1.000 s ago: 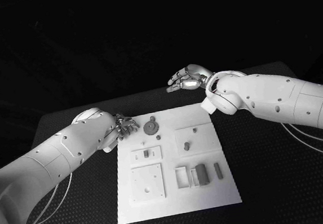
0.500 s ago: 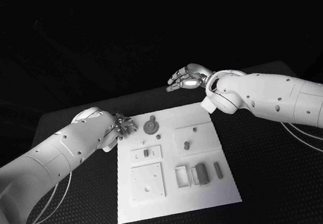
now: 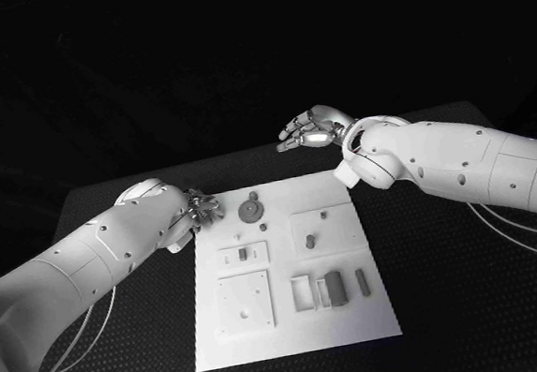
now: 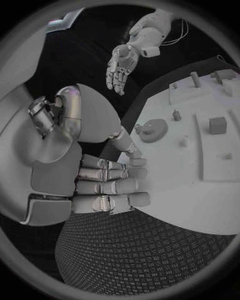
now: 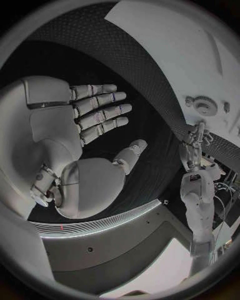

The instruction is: Assemble the parts on the task board

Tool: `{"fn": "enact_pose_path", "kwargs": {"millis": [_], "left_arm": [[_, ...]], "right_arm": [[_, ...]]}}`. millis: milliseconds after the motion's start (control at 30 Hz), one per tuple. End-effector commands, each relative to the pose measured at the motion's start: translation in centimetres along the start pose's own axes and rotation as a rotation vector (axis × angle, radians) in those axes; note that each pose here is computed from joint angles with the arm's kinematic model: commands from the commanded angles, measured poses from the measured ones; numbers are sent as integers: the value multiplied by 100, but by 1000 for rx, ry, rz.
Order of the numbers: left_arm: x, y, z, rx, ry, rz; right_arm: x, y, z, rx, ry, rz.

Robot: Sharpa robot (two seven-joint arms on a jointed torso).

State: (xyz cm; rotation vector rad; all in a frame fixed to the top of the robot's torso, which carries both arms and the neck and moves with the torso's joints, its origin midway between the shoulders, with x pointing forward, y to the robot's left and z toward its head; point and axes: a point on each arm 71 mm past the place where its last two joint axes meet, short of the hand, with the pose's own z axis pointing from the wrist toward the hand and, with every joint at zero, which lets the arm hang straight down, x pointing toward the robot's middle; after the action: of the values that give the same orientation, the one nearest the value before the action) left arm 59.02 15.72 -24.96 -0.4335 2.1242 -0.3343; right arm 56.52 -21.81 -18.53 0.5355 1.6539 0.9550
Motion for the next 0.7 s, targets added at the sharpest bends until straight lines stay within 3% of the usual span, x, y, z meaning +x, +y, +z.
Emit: {"fn": "enact_pose_path", "kwargs": {"millis": [33, 300, 500, 700], "left_arm": [[-6, 24, -12, 9, 3, -39], [-19, 135, -68, -7, 48, -122], [-32, 206, -203, -7, 92, -199], [0, 255, -341, 0, 94, -238]], "right_arm": [[3, 9, -3, -12, 4, -1], [-20, -7, -16, -9, 1, -2], [-41, -21, -30, -5, -1, -3], [-56, -30, -42, -4, -3, -3]]}}
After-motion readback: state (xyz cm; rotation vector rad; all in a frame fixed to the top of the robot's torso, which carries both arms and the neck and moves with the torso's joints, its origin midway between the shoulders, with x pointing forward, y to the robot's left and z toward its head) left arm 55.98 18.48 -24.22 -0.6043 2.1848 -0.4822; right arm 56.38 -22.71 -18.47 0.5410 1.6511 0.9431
